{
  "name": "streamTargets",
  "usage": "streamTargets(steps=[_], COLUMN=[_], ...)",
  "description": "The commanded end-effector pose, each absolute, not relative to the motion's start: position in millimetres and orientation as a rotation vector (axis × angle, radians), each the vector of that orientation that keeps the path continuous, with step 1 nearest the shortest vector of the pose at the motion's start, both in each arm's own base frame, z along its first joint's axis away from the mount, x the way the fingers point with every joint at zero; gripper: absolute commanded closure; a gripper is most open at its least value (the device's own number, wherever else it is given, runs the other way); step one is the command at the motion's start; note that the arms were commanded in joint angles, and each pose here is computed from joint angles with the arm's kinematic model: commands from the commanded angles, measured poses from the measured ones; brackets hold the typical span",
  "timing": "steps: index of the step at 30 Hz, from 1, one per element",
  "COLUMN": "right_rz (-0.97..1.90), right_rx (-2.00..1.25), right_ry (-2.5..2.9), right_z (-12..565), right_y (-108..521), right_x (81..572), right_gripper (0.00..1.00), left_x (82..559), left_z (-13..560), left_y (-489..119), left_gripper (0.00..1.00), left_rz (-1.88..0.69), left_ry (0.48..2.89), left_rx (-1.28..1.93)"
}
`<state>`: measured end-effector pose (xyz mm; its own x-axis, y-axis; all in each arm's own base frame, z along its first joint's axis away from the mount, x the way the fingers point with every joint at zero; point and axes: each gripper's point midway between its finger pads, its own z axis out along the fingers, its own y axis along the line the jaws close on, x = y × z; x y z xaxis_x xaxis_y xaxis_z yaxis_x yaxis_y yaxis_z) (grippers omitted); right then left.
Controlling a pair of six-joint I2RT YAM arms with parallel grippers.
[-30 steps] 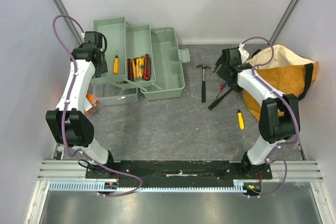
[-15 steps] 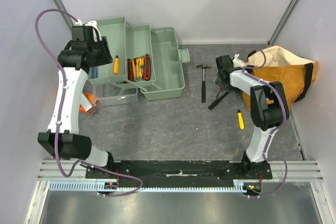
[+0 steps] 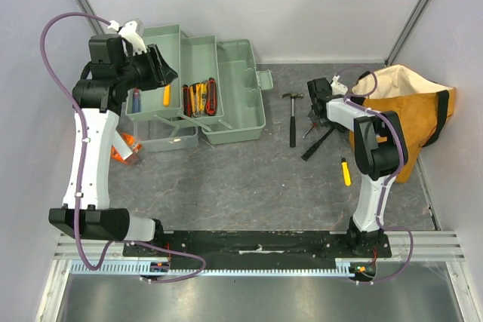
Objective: Pack the tool kit
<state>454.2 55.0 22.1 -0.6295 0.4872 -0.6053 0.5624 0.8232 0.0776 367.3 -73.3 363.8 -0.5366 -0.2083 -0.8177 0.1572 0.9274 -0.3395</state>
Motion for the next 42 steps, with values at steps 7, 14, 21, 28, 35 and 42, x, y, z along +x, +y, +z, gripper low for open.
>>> streamTargets(steps=[7, 14, 21, 28, 35, 42], right_rz=[-0.01, 0.421, 1.097, 1.467, 1.524, 1.5], right_rx=[0.739, 0.513, -0.006, -0.188, -0.191, -0.173], right_ry=[2.258, 2.092, 1.795, 1.511, 1.465, 1.498], right_z=[93, 199, 321, 400, 410, 406], right_y=[67, 129, 260, 326, 339, 341], right_x=[468, 482, 439, 377, 371, 377], right_gripper=[1.0, 1.0, 1.0, 1.0, 0.99, 0.9], left_x=[356, 350, 332, 324, 326, 326], left_z=[382, 381, 373, 351, 338, 337], left_y=[-136, -175, -235, -272, -273, -272], left_gripper=[0.45, 0.44, 0.42, 0.41, 0.47, 0.98], left_rz=[-0.917, -1.087, -1.34, -1.454, -1.463, -1.448], left_ry=[1.98, 1.968, 1.949, 1.96, 1.98, 1.976], left_rx=[0.051, 0.14, 0.268, 0.325, 0.318, 0.32])
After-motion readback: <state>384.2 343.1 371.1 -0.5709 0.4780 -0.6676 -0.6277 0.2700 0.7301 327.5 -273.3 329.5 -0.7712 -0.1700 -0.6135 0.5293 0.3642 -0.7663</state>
